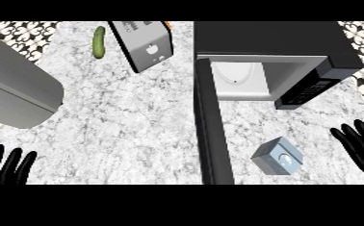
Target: Pick up the milk, place it into the microwave and close the microwave
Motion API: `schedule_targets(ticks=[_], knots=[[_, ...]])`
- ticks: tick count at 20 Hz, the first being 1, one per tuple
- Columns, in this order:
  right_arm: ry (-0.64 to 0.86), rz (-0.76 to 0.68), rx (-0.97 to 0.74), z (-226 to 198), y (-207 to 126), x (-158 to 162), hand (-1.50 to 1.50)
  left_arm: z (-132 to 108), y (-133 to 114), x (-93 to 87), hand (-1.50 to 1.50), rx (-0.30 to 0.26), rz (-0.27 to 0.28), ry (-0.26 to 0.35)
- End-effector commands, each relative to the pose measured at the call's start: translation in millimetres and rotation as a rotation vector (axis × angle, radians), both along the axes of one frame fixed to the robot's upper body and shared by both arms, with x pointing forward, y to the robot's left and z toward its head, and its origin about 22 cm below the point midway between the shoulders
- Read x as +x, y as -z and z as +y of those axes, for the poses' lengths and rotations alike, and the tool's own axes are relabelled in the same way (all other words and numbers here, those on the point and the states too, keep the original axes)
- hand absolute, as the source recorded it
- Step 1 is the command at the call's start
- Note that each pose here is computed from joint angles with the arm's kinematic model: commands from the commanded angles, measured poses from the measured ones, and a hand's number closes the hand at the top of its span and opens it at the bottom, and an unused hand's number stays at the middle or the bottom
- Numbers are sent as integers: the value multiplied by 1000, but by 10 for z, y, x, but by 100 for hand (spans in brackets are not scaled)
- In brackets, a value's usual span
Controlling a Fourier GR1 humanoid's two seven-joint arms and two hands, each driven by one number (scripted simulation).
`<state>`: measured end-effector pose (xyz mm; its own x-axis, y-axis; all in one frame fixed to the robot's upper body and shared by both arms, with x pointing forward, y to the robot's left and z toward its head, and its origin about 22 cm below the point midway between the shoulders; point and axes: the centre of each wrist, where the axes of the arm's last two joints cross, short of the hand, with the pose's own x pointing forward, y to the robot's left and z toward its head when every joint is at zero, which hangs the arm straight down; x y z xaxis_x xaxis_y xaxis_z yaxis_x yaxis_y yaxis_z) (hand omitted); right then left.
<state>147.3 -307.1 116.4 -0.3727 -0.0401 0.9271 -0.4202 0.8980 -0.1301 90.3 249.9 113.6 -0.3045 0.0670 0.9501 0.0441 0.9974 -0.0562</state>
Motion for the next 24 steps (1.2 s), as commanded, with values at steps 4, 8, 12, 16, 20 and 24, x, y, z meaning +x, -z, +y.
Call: schedule_targets(ticks=[4,8,12,16,20,24], knots=[[101,54,-44,51,451,118,-150,26,-241,-323,-150,-43,-108,16],[170,93,-80,-357,706,180,-150,64,-197,-370,-150,-43,-82,47],[157,155,-124,-215,1039,252,-150,112,-235,-514,-150,-29,-84,35],[185,160,-153,-369,1361,383,-150,79,-133,-516,-150,-61,-85,46],[179,173,-160,-510,1627,300,-150,136,-86,-625,-150,-37,-104,12],[180,140,-227,-339,1881,408,-150,218,-101,-670,-150,-44,-91,46]])
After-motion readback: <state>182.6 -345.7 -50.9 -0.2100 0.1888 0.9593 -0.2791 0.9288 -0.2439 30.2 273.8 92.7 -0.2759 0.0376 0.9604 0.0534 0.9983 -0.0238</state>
